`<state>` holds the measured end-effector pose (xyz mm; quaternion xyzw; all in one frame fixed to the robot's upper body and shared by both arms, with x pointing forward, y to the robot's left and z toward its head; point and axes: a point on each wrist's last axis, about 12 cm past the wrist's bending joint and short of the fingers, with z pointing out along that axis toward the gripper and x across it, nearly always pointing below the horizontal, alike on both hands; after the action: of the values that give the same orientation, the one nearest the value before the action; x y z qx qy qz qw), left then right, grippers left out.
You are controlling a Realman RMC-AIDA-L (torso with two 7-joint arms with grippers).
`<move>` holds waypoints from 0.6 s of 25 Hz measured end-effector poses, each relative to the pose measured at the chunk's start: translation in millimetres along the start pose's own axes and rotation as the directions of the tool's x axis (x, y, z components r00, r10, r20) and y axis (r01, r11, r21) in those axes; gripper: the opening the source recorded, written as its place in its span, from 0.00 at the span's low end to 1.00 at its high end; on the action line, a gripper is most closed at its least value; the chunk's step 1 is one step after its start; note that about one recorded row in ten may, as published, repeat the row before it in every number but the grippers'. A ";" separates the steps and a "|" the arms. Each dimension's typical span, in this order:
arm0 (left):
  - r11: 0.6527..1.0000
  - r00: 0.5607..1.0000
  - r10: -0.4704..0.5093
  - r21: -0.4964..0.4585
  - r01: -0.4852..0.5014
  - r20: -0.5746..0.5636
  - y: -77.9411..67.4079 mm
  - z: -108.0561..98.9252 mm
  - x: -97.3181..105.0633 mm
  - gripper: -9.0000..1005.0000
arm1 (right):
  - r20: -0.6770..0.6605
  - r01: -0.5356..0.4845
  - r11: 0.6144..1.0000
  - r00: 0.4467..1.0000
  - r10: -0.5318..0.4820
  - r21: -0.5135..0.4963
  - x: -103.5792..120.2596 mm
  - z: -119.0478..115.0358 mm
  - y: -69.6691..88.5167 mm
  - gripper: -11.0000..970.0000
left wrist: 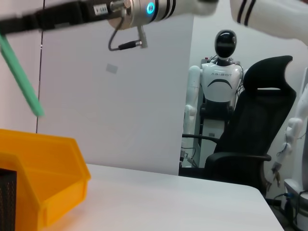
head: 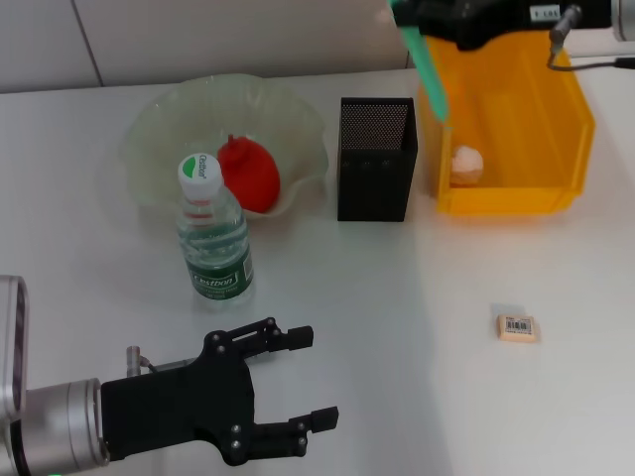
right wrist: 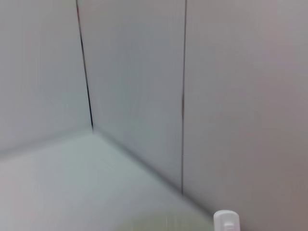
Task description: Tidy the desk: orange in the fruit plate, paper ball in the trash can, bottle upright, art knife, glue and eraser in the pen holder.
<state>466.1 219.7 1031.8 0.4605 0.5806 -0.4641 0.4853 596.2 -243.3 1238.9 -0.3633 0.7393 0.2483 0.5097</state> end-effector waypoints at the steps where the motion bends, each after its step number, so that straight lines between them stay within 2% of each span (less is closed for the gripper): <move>1: 1.000 1.000 0.001 0.000 -0.001 0.001 0.6 0.5 -0.5 0.81 | 0.064 -0.007 1.000 0.998 0.008 -0.012 4.3 0.3 -1.0 0.19; 6: 1.000 1.000 0.002 -0.002 -0.002 0.002 1.0 0.3 -0.8 0.81 | 0.288 0.009 1.000 0.957 -0.004 -0.015 36.8 1.6 -7.9 0.19; 8: 1.000 1.000 0.001 -0.006 -0.001 0.005 1.3 0.1 -1.0 0.81 | 0.360 0.024 0.999 0.932 -0.030 0.021 60.0 3.6 -11.3 0.19; 9: 1.000 1.000 0.001 -0.006 -0.001 0.005 1.3 0.1 -1.0 0.81 | 0.360 0.024 0.999 0.932 -0.030 0.021 60.0 3.6 -11.3 0.19; 11: 1.000 1.000 0.000 -0.006 0.000 0.005 1.1 0.0 -0.7 0.81 | 0.392 0.021 0.998 0.919 -0.045 0.063 76.1 4.5 -14.7 0.19; 13: 1.000 1.000 -0.001 -0.005 0.001 0.004 0.9 0.1 -0.5 0.81 | 0.433 -0.032 0.995 0.901 -0.011 0.092 93.9 9.0 -17.3 0.19; 15: 1.000 1.000 -0.002 -0.005 0.002 0.001 0.6 0.2 0.0 0.81 | 0.448 -0.058 0.994 0.894 0.011 0.092 98.6 11.7 -17.0 0.19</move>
<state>466.7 219.7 1031.7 0.4584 0.5820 -0.4635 0.4861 595.1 -273.1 1142.7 -0.2566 0.6204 0.2957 0.6795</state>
